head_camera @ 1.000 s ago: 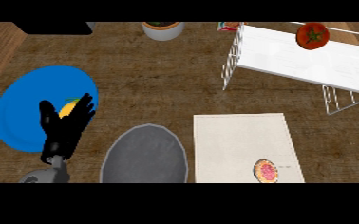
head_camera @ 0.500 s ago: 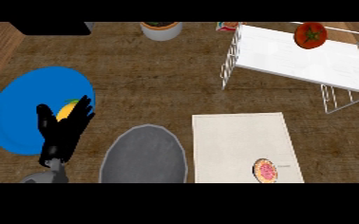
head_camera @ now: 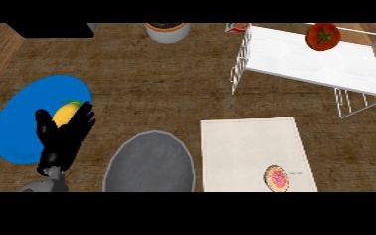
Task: Pick the tomato from the placemat and place it in the tiered shelf
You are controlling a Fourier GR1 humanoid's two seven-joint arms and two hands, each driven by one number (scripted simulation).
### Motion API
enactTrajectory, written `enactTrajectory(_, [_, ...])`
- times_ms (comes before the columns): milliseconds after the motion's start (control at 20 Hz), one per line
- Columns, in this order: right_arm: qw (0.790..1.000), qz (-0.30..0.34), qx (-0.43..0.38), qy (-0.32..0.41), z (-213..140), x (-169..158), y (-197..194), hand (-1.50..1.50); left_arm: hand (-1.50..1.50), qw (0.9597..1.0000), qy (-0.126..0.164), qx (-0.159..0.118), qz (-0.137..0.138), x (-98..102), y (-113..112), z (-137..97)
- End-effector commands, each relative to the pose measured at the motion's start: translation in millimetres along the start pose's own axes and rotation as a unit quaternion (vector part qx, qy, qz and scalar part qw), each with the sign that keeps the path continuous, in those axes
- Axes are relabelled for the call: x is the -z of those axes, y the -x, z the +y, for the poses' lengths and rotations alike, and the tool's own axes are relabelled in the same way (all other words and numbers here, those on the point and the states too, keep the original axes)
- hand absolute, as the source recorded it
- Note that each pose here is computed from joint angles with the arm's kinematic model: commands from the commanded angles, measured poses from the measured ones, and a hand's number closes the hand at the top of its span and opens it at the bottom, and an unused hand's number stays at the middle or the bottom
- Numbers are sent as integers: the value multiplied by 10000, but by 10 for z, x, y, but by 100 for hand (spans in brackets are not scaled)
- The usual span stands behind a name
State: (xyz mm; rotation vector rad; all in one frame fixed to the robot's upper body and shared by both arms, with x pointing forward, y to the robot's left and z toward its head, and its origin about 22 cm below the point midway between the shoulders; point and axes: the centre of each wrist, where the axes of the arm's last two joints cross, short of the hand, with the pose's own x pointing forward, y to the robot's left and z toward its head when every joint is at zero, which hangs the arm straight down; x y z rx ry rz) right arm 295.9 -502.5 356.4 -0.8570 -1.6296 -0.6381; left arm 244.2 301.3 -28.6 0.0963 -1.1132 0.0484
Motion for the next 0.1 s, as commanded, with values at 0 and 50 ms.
enactTrajectory(0, [9999, -122, 83, -54, -475, 79, 202, -150, 0, 10000, 56, -3, 34, -1, -72, -71])
enactTrajectory(50, [9998, -97, 165, -89, -590, 82, 82, -150, 0, 10000, 58, 3, 39, -37, -153, -37])
